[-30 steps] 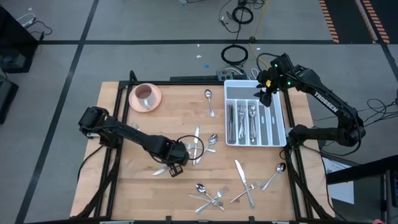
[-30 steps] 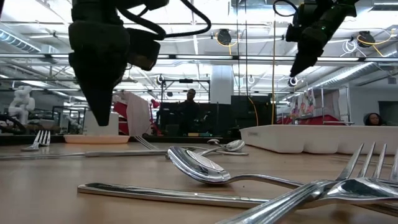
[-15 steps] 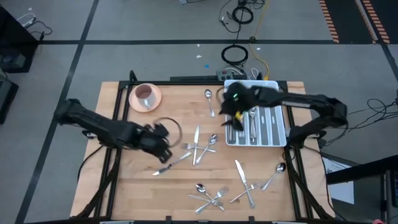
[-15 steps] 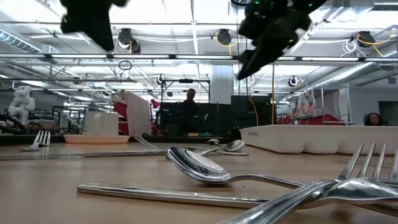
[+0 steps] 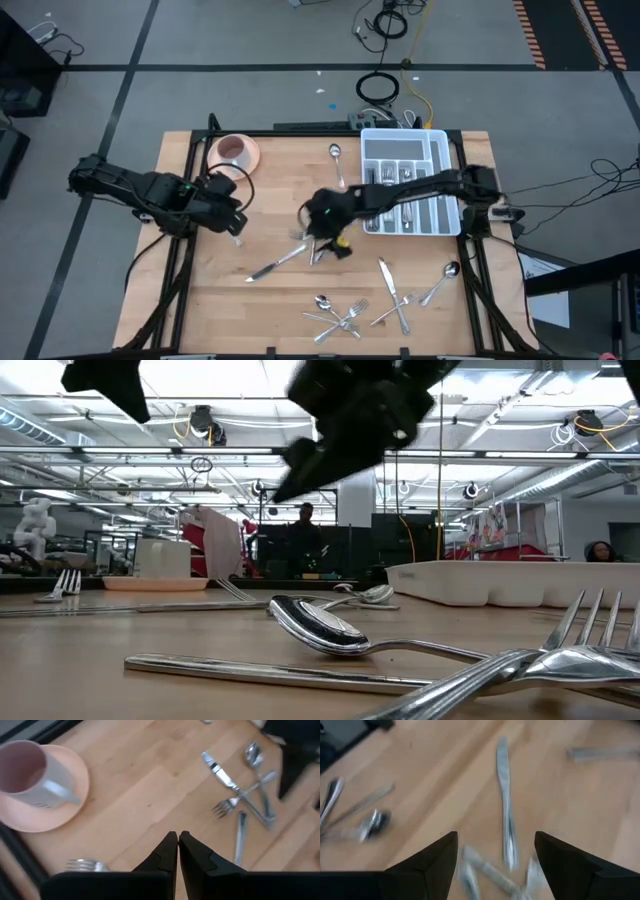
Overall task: Sort silverware
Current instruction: Put the silver knife into the white cutlery tray
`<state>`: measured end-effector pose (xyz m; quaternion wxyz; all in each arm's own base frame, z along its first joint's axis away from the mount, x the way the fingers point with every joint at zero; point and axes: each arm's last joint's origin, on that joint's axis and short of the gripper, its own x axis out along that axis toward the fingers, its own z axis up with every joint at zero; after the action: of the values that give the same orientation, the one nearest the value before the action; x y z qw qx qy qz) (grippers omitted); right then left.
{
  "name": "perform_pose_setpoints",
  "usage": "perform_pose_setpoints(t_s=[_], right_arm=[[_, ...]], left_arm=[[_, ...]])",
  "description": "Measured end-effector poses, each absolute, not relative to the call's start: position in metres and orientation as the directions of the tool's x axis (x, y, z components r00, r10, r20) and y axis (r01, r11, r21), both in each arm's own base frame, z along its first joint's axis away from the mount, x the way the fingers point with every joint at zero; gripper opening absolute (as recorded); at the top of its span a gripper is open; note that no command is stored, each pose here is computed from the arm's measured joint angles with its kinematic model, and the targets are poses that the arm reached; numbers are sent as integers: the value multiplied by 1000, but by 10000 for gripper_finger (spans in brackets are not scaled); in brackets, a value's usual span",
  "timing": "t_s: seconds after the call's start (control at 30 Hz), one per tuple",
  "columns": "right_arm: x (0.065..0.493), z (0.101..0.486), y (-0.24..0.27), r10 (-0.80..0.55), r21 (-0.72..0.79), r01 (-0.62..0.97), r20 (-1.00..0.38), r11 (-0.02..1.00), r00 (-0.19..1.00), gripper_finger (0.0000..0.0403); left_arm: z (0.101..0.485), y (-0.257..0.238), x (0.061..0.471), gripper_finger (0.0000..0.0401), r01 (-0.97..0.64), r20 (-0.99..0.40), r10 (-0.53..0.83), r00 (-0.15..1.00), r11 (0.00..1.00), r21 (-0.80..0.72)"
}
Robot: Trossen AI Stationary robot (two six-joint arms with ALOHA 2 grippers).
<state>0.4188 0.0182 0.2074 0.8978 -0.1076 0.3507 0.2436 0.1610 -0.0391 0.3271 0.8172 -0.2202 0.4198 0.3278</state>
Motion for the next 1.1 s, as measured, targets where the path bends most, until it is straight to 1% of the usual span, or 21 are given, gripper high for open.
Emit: perform_pose_setpoints(t_s=[0.17, 0.23, 0.33, 0.47, 0.63, 0.77, 0.87, 0.93, 1.0, 1.1], right_arm=[[464, 206, 37, 309, -89, -489, -673, 868, 671, 258], [479, 201, 40, 301, -79, -472, -677, 878, 672, 258], [501, 191, 43, 303, -61, -456, -669, 888, 679, 258], [519, 163, 44, 299, -27, -461, -728, 887, 617, 258], [525, 131, 45, 292, 7, -468, -790, 884, 540, 258], [525, 116, 43, 238, -14, -443, -828, 896, 508, 250], [521, 101, 43, 187, -34, -436, -871, 899, 454, 217], [520, 94, 46, 162, -57, -454, -888, 889, 430, 179], [518, 89, 49, 165, -57, -479, -897, 876, 409, 130], [517, 86, 53, 176, -48, -496, -901, 867, 396, 40]], left_arm=[[326, -36, 149, 24, -689, -855, 374, 359, 724, 27], [327, -34, 142, 24, -684, -858, 393, 331, 727, 69], [329, -31, 130, 24, -676, -860, 399, 318, 731, 90], [336, -29, 115, 25, -662, -850, 378, 366, 748, 48], [342, -24, 100, 25, -651, -828, 370, 422, 759, 6], [345, -21, 93, 25, -659, -803, 389, 452, 752, -6], [345, -20, 91, 25, -648, -798, 390, 460, 761, -2], [345, -20, 90, 25, -643, -798, 390, 459, 766, 5], [345, -19, 90, 25, -635, -802, 394, 449, 772, 23], [345, -19, 88, 25, -631, -805, 398, 440, 775, 39]])
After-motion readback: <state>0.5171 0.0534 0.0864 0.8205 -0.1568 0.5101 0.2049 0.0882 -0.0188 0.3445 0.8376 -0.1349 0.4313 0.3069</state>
